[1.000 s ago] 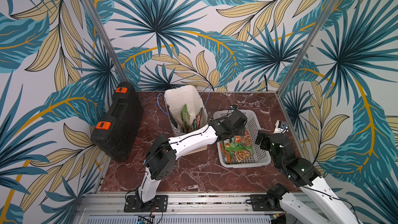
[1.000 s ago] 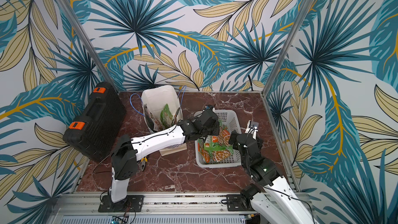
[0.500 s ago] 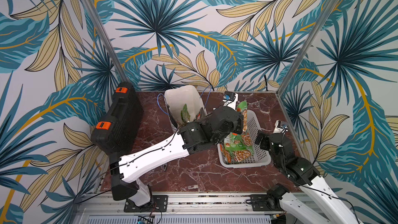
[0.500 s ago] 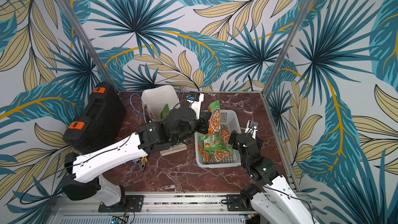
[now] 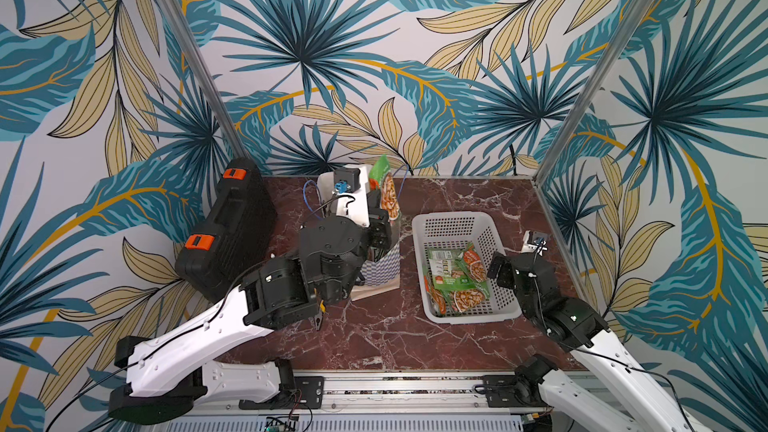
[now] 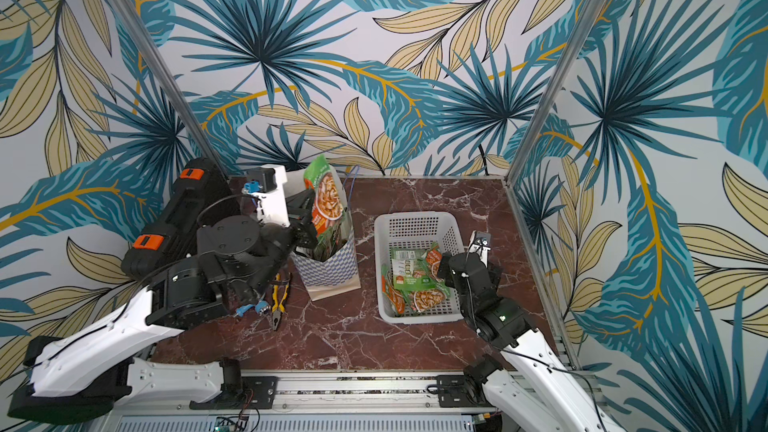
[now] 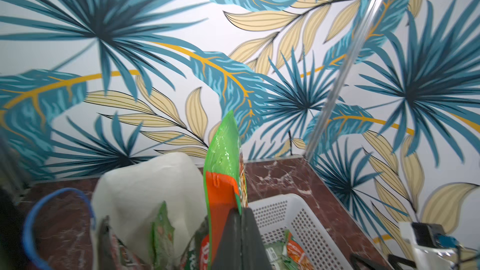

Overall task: Place the condiment packets inside the bag
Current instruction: Place the condiment packet in the paper bag.

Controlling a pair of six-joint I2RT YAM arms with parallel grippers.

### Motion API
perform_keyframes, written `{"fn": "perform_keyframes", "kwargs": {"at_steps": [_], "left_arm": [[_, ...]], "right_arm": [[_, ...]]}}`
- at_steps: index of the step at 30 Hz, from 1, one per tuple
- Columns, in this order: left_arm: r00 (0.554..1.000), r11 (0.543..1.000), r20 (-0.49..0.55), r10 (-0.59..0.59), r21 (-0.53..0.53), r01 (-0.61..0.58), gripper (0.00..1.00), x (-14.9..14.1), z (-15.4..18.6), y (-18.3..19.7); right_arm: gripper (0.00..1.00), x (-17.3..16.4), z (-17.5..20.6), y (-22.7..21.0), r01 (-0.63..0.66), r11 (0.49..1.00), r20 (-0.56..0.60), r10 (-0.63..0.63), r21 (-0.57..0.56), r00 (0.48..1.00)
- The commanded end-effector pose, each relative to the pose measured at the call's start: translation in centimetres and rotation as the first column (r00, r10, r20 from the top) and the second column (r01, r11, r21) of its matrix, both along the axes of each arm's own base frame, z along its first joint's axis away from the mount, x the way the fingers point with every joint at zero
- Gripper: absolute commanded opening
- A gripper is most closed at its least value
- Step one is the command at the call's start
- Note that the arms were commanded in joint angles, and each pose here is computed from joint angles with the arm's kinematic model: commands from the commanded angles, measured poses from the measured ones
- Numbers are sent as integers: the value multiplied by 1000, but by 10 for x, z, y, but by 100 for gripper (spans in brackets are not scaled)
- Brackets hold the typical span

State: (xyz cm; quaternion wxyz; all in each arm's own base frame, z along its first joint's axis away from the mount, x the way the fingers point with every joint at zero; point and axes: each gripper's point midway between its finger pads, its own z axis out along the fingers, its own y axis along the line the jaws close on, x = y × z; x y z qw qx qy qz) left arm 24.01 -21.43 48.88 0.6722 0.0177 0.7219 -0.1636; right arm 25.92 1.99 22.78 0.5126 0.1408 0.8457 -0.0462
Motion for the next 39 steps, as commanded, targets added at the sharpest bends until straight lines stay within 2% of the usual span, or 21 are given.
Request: {"fn": "perform_keyframes", "kwargs": {"at_steps": [1,5,9,15,21,25,31,32,33,35,36,38,39], "left_arm": [[970,962,33,240,125,-242,0,3,-9,48],[929,904,33,368,222,-366,0,4,-21,66],[906,858,26,423,312,-409,0,12,-37,62],[912,880,-132,388,348,-324,0,49,-83,48],[893,871,-210,397,392,-295,1,77,-113,39],[881,874,-252,400,394,-284,4,86,-127,42],[890,902,-286,355,356,-245,8,89,-130,43],[891,903,-286,352,354,-243,11,89,-129,44],[893,906,-287,346,351,-238,19,89,-128,43],[898,914,-291,330,338,-227,43,88,-125,43],[901,920,-295,318,327,-218,52,86,-123,42],[909,932,-302,288,306,-194,65,83,-119,41],[913,938,-304,273,294,-183,69,80,-117,41]], "right_arm": [[100,4,-4,3,-9,1000,-2,9,6,1000],[100,7,-8,6,-18,1000,-19,18,1,1000],[99,11,-13,11,-31,1000,-43,31,-5,999],[100,17,-20,15,-44,999,-75,43,-16,996],[99,24,-31,24,-73,997,-124,70,-26,990],[99,28,-40,29,-94,995,-157,88,-28,984],[100,32,-44,33,-105,994,-176,98,-32,980],[99,32,-45,33,-107,994,-178,100,-31,979],[99,33,-47,34,-110,993,-184,102,-31,978],[100,34,-49,37,-119,992,-193,111,-30,975],[100,35,-50,38,-124,992,-200,115,-31,973],[99,36,-52,40,-131,991,-209,122,-31,970],[99,37,-52,40,-133,991,-211,124,-30,970]]}}
